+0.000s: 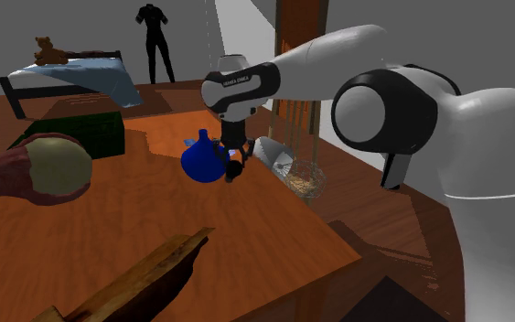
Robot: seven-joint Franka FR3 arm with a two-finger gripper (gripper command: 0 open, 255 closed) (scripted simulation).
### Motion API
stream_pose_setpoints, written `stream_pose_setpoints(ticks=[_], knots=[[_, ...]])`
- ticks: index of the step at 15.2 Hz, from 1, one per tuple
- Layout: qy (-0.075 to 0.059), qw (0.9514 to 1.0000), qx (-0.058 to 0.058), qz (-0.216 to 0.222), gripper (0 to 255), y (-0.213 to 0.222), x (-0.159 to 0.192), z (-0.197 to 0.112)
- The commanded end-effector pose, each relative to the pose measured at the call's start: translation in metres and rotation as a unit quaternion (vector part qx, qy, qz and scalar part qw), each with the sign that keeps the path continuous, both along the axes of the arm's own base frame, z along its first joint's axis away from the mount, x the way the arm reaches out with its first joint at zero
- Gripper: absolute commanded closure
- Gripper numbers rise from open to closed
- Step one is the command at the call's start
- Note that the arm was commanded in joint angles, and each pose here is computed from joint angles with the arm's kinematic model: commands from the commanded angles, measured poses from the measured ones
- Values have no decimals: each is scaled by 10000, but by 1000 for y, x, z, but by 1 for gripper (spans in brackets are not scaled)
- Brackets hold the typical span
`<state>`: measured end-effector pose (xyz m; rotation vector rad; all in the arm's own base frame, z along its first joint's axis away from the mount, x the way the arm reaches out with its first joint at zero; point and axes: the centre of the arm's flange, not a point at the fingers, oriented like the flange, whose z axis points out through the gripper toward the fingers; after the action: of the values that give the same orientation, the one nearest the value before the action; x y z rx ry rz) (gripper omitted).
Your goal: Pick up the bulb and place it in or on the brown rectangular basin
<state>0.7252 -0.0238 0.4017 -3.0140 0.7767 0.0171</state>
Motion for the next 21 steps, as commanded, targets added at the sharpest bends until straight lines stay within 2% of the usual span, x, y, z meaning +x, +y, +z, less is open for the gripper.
stream_pose_setpoints(ticks=[1, 19, 21], knots=[[1, 10000, 0, 0, 255, 1, 0, 11], [1, 10000, 0, 0, 255, 1, 0, 106], [1, 10000, 0, 0, 255, 12, -6, 108]])
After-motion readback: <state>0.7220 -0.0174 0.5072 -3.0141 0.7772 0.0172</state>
